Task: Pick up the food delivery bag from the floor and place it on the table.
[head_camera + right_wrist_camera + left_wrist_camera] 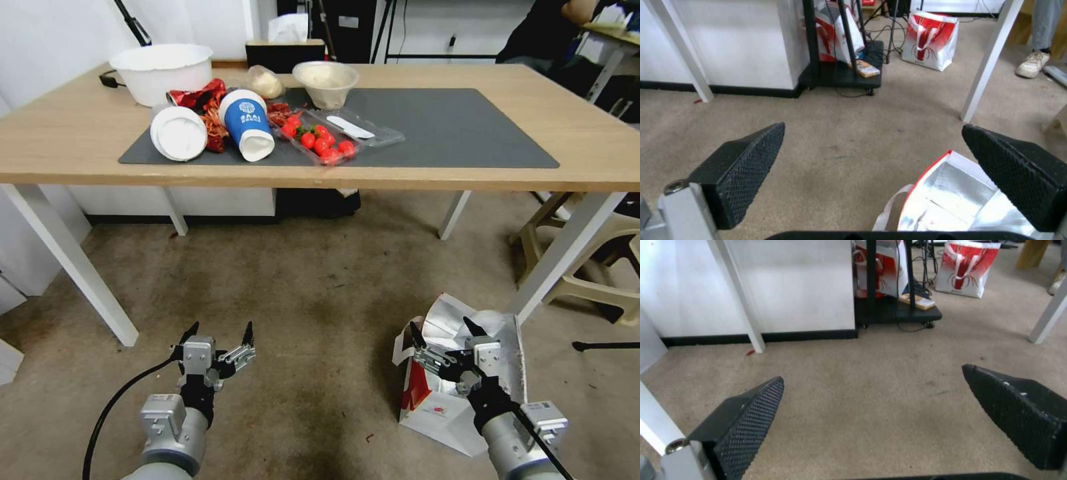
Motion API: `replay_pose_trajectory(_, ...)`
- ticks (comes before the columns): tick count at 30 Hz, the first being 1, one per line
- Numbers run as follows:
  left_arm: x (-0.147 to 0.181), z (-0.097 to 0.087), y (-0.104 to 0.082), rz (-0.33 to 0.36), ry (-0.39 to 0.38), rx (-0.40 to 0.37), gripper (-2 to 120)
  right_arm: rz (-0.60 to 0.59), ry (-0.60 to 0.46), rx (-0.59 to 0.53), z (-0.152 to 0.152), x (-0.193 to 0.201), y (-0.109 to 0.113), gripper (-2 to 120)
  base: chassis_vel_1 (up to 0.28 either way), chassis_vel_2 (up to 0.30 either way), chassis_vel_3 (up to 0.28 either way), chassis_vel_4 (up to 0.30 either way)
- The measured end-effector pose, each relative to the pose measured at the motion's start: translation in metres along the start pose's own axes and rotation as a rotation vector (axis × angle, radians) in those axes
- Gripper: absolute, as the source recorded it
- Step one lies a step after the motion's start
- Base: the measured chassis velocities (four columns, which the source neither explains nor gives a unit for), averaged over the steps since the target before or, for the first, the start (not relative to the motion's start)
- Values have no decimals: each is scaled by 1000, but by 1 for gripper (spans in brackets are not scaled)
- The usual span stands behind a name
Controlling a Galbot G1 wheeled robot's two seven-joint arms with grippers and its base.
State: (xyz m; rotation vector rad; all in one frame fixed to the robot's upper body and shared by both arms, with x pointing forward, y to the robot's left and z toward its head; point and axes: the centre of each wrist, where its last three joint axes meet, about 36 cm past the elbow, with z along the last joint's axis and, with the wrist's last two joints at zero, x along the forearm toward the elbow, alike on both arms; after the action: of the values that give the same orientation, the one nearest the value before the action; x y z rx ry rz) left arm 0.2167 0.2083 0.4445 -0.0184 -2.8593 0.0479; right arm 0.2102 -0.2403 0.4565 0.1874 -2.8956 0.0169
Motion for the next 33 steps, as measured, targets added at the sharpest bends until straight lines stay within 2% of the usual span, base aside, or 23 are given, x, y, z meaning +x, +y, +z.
replay_pose_trajectory(33, -3, 4, 0, -5, 3, -1, 100, 11, 5, 1, 2, 0, 0, 100, 0, 0, 0, 0)
